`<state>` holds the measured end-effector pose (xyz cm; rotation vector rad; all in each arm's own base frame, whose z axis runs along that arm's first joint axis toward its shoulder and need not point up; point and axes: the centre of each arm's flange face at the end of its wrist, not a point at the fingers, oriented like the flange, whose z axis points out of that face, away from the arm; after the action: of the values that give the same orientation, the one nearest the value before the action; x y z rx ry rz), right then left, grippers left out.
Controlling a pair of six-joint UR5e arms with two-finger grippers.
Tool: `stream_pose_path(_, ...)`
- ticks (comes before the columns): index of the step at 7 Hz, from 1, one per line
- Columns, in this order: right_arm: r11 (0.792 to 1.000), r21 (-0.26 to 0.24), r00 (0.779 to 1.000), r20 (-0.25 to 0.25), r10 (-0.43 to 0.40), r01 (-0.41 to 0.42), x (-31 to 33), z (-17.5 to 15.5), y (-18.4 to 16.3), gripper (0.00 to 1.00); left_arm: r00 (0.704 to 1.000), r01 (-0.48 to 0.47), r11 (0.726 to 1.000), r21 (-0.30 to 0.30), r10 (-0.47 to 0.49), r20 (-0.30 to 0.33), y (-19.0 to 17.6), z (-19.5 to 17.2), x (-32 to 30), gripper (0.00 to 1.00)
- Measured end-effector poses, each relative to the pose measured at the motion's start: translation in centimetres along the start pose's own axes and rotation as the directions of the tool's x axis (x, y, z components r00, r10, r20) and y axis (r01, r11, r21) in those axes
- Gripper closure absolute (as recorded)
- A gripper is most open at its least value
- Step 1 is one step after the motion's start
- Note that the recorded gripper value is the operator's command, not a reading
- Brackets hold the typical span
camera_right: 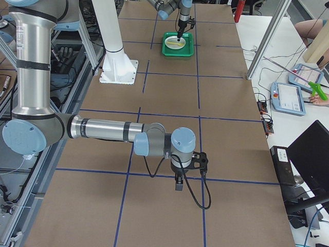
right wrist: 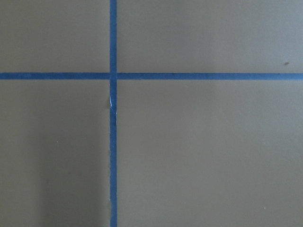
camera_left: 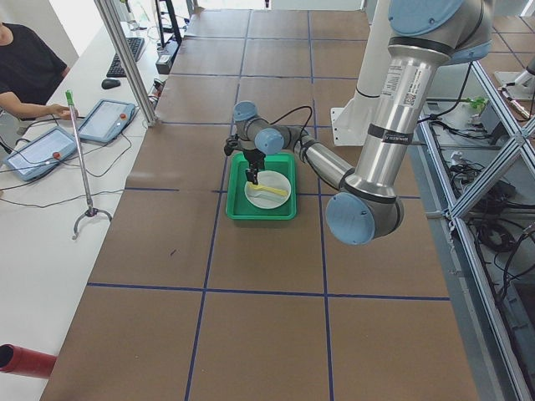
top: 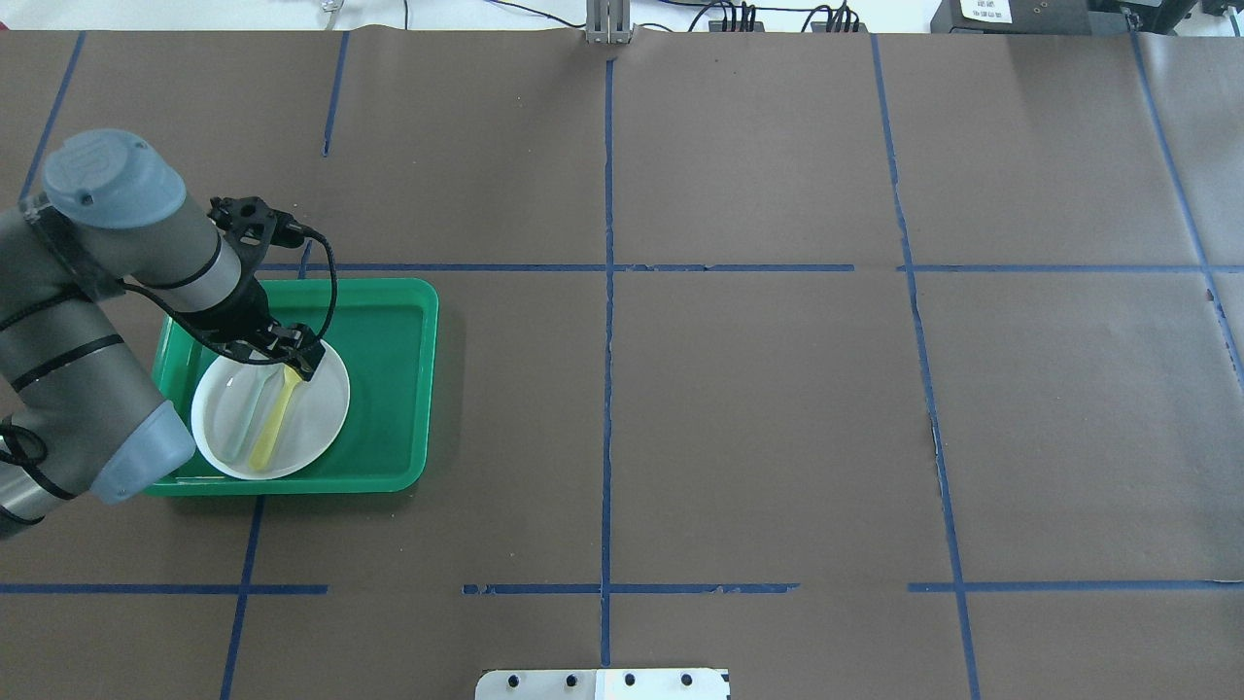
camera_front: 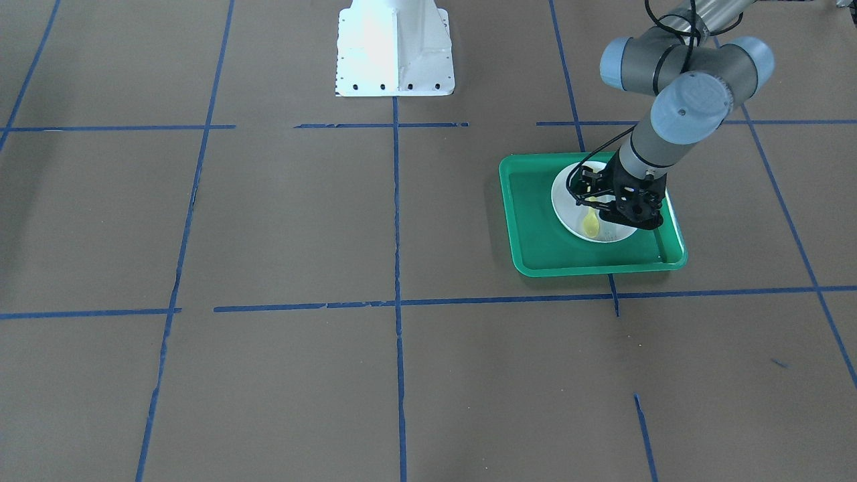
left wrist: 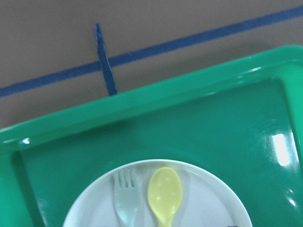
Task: Place spoon
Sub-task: 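Reach the left gripper down over the yellow spoon on the white plate, then close the left gripper on the yellow spoon's handle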
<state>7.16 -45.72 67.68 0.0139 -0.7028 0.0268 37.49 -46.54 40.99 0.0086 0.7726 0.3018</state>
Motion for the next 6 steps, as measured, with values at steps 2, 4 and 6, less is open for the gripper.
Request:
stream_pose_path(2,1.0,0.0,1.0,0.0,0.0,0.0,0.0,0.0,0.0,0.0,1.0,0.001,1.0,0.014,-0.001,-0.005,2.6,2.5,-0.4,0.17)
stream_pose_path(4,1.0,0.0,1.0,0.0,0.0,0.0,0.0,0.0,0.0,0.0,1.0,0.005,1.0,0.025,-0.005,-0.019,3.5,3.4,-0.7,0.19)
stream_pose_path(6,1.0,0.0,1.0,0.0,0.0,0.0,0.0,0.0,0.0,0.0,1.0,0.005,1.0,0.029,-0.004,-0.027,3.4,3.5,-0.2,0.21)
